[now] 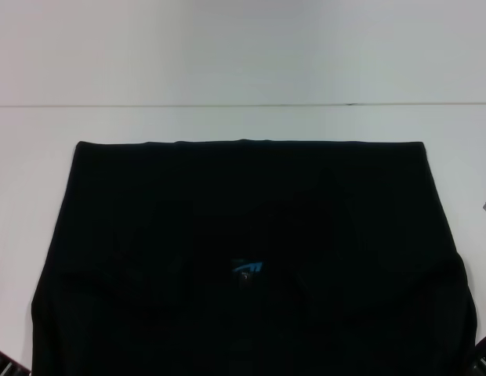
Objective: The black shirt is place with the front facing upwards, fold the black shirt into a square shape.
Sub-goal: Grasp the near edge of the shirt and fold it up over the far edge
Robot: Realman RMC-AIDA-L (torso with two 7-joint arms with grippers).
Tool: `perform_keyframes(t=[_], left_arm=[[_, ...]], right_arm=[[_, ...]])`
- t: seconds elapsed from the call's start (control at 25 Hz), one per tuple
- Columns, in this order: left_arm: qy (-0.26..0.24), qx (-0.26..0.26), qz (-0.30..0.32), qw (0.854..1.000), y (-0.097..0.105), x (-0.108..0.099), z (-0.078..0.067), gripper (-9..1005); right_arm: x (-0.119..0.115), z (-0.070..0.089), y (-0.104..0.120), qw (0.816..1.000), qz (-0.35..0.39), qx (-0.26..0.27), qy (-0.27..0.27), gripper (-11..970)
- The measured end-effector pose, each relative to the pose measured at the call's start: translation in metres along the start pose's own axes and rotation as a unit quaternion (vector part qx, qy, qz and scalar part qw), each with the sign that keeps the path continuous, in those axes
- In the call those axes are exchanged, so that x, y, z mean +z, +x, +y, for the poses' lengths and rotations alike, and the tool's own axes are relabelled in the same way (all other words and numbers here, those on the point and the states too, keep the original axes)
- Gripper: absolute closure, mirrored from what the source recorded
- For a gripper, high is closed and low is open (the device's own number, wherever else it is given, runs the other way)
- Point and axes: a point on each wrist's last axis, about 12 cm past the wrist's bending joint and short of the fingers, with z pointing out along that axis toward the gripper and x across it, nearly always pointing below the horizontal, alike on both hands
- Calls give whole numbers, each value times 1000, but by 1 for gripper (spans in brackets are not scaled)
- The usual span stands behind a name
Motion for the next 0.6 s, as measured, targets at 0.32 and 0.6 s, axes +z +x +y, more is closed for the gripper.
perform_keyframes(t=[0.32, 0.6], left_arm=[[-13, 13, -53, 998, -13, -10, 1, 970], [-51, -32, -206, 977, -40, -50, 9, 970]], right_arm=[[-11, -8, -5, 996, -85, 14, 8, 898], [-43, -24, -14, 965, -246, 87, 15, 906]])
